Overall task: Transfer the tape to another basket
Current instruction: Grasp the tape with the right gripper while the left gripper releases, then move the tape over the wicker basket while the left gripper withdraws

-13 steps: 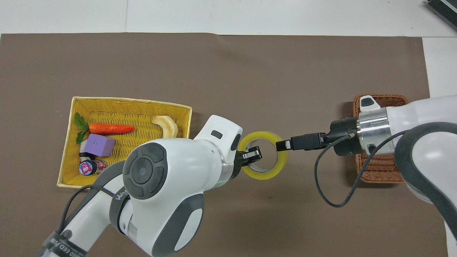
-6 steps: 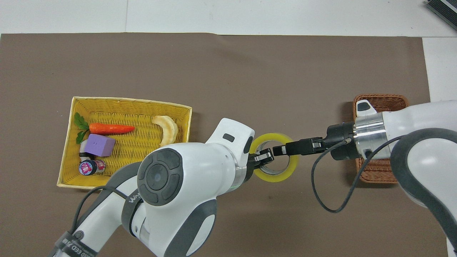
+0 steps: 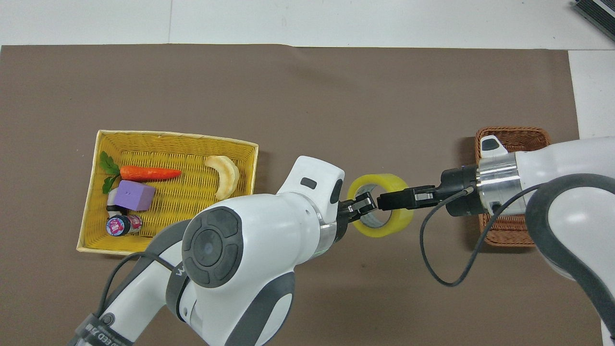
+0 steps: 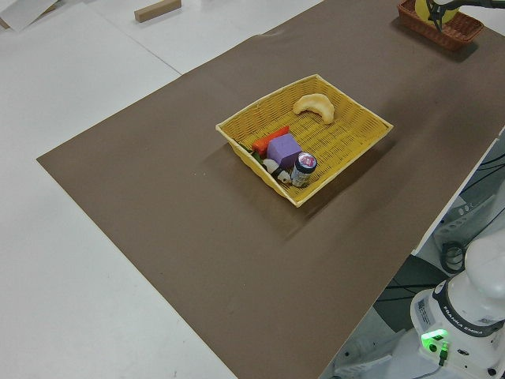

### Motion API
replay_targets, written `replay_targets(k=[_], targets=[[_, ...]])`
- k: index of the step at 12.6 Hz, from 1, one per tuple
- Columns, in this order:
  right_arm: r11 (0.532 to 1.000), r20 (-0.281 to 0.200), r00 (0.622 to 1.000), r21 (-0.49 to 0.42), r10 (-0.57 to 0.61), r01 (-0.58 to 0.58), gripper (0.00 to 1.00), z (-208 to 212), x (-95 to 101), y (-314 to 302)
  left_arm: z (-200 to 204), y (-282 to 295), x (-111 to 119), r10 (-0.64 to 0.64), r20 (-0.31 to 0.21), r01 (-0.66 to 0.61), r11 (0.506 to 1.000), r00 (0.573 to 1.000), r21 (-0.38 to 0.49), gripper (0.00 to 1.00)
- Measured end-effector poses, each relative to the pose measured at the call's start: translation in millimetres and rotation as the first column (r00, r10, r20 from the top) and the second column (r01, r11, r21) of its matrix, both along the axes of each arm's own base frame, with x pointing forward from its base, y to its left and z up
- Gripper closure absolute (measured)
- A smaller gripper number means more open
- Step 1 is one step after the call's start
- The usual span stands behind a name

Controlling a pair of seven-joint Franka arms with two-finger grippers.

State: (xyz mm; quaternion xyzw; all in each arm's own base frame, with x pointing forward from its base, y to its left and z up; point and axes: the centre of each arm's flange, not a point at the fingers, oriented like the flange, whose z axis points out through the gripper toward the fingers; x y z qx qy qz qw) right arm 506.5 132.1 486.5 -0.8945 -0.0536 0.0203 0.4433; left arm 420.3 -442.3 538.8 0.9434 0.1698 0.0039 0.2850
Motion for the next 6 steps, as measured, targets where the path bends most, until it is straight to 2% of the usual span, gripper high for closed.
replay_targets(k=[1, 2, 3, 4, 6], targets=[[1.0, 0.001, 1.0, -0.006, -0.008, 0.008, 0.83, -2, 1.5, -4, 6, 1, 0, 0.031, -0.005, -0.031, 0.999, 1.0, -0.015, 0.31], [1.0, 0.0, 1.0, -0.007, -0.016, 0.016, 0.92, -3, 3.1, -8, 12, 3, 0, 0.057, -0.011, -0.058, 0.998, 0.998, -0.026, 0.15], [1.0, 0.001, 1.0, -0.008, -0.027, 0.027, 0.99, -3, 4.6, -13, 17, 7, 2, 0.073, -0.012, -0.074, 0.997, 0.997, -0.033, 0.05], [0.999, 0.003, 0.999, -0.009, -0.044, 0.044, 1.0, -3, 7.1, -20, 19, 14, 7, 0.089, -0.017, -0.09, 0.995, 0.996, -0.033, 0.0], [0.996, 0.014, 0.996, -0.033, -0.083, 0.084, 1.0, -4, 14.6, -46, 11, 43, 29, 0.13, -0.072, -0.13, 0.991, 0.989, 0.014, 0.0]])
